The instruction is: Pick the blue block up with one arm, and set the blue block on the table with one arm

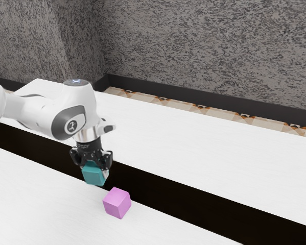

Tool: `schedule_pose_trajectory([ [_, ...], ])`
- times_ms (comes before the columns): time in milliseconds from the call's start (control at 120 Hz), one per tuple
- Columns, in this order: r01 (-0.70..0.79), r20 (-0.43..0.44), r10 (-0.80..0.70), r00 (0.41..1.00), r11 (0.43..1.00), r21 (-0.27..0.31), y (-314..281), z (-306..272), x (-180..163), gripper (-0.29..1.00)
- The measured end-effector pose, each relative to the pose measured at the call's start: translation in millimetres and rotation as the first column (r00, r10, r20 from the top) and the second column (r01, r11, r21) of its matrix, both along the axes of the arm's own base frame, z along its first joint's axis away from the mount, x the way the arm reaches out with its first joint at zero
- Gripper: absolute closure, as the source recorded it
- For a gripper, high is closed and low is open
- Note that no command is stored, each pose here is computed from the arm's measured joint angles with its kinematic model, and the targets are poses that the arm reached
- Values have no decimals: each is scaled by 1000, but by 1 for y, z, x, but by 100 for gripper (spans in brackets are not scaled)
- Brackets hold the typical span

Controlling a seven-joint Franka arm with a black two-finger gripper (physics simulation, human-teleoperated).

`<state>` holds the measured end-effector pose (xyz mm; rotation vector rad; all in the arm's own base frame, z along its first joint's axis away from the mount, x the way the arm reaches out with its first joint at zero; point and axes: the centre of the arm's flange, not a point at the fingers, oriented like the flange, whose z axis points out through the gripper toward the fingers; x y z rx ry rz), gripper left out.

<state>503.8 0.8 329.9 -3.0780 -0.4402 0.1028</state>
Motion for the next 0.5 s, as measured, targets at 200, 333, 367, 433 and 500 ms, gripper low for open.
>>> schedule_pose_trajectory([
  [200,-163,-82,164,983,986,12,89,-41,-9,35],
  [333,-124,-121,125,985,992,18,73,-64,0,33],
  [367,-120,-119,121,985,993,17,72,-64,2,29],
  [433,-116,-117,117,986,993,14,72,-63,3,22],
  [500,-112,-112,113,987,994,12,73,-61,5,17],
])
